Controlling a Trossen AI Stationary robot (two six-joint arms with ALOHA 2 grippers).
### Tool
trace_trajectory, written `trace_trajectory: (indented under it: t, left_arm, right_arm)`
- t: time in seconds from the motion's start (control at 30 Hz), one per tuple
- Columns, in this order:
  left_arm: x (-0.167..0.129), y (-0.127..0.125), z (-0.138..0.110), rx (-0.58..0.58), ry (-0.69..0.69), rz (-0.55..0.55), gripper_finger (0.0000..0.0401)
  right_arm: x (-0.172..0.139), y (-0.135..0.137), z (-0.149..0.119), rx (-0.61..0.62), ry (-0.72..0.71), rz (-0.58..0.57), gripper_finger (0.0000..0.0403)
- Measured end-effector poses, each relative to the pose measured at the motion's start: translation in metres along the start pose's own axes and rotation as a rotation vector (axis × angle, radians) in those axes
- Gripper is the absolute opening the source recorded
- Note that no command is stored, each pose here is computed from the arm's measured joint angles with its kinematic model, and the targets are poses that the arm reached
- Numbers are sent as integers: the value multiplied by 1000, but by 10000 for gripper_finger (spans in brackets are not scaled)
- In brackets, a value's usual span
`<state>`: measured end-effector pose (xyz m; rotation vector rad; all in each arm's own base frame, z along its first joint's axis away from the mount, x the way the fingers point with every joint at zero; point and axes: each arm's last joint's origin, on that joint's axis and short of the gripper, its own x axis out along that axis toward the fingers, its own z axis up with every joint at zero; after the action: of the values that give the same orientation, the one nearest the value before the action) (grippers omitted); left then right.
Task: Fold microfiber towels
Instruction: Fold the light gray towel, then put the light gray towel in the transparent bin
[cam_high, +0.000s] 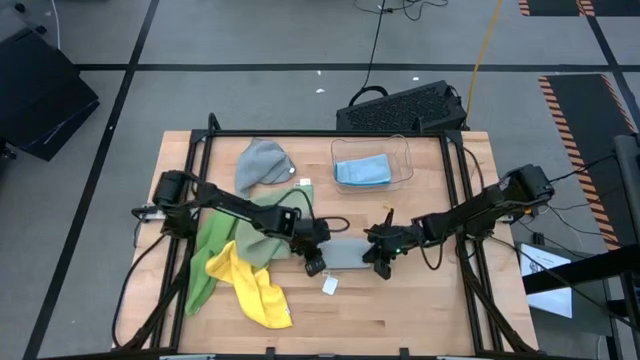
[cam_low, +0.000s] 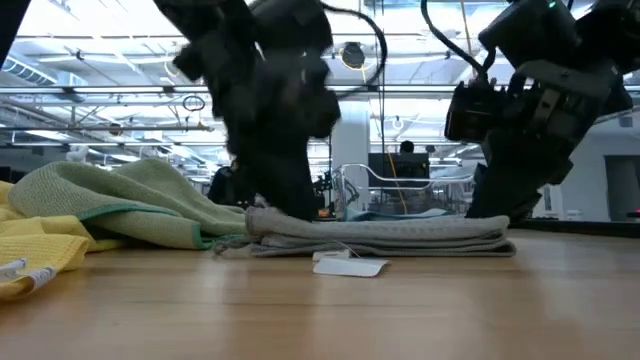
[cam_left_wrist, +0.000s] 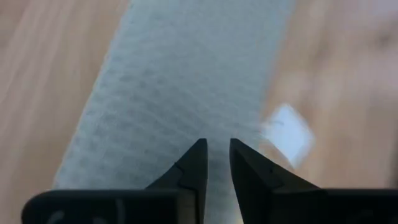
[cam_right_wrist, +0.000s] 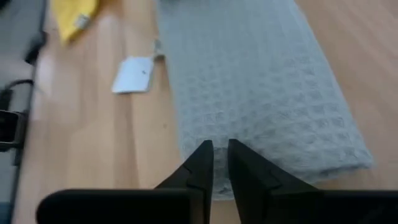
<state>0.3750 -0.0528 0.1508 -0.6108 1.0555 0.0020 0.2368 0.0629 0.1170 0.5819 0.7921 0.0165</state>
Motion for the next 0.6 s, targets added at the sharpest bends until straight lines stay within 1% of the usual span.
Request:
trace_trajectory:
  t: [0.07,0.13,0.2,0.27,0.33,0.4,0.43,0.53,0.57,0.6]
  left_arm:
    - [-16,-5,14,9,-64,-43,67]
    - [-33,-2,20,16,-109,-9,67]
    - [-47,-5,28,81,-211,44,68]
    - [-58,-6,31,154,-272,117,79]
    - [-62,-3,33,201,-294,168,104]
    - [-60,6,31,221,-247,211,141]
    - [-55,11,29,216,-212,229,162]
    - [-47,21,27,214,-132,228,226]
    - [-42,24,24,224,-93,215,243]
    - [-38,24,26,238,-94,190,258]
  right_arm:
    - [-8,5,7,1,-37,48,50]
    - [-17,10,12,18,-72,77,63]
    - [-29,13,14,25,-80,87,78]
    - [-40,18,19,43,-112,118,92]
    - [-53,18,18,57,-101,117,106]
    - [-63,20,20,81,-95,136,117]
    - [-69,18,18,94,-77,121,121]
    - [-80,17,15,127,-57,104,127]
    - [-83,15,13,130,-40,88,127]
    - [-85,14,11,130,-30,77,127]
